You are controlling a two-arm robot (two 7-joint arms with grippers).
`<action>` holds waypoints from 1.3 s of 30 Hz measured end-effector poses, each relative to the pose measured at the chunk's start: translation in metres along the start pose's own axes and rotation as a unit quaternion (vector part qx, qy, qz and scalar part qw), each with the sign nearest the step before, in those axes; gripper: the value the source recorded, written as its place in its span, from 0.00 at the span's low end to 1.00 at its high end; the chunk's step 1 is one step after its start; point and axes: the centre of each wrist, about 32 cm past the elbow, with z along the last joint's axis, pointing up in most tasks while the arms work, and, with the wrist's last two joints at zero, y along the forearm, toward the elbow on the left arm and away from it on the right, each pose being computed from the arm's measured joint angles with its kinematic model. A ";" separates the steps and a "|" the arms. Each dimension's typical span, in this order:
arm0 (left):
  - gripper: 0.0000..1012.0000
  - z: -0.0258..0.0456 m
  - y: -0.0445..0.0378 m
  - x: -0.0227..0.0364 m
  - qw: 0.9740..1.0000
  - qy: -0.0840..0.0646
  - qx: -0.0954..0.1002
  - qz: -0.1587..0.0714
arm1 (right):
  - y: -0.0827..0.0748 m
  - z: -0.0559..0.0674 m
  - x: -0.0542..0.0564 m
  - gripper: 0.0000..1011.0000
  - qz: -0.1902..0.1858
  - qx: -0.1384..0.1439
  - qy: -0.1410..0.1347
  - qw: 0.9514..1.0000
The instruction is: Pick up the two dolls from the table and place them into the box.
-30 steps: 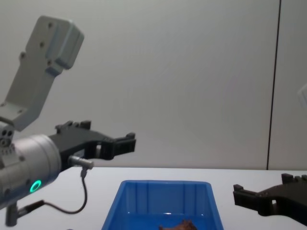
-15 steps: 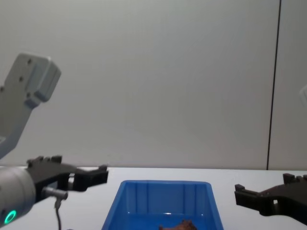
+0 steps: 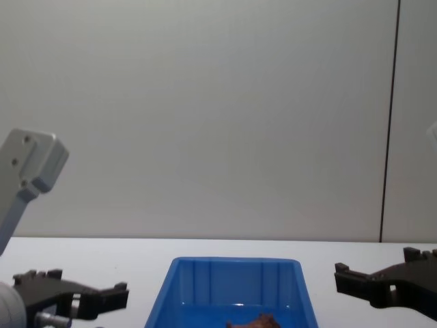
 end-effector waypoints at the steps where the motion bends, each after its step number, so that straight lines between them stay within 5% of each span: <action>1: 0.99 -0.0012 -0.0002 0.0005 1.000 0.000 0.003 0.001 | 0.000 0.000 0.000 0.99 0.000 0.000 0.000 1.000; 15: 0.99 -0.0147 -0.0036 0.0062 0.999 0.000 0.039 -0.003 | 0.000 0.000 0.000 0.99 0.000 0.000 0.000 1.000; 39: 0.97 -0.0248 -0.0151 0.0090 0.998 0.002 0.059 -0.024 | 0.000 0.000 0.000 0.99 0.000 0.000 0.000 1.000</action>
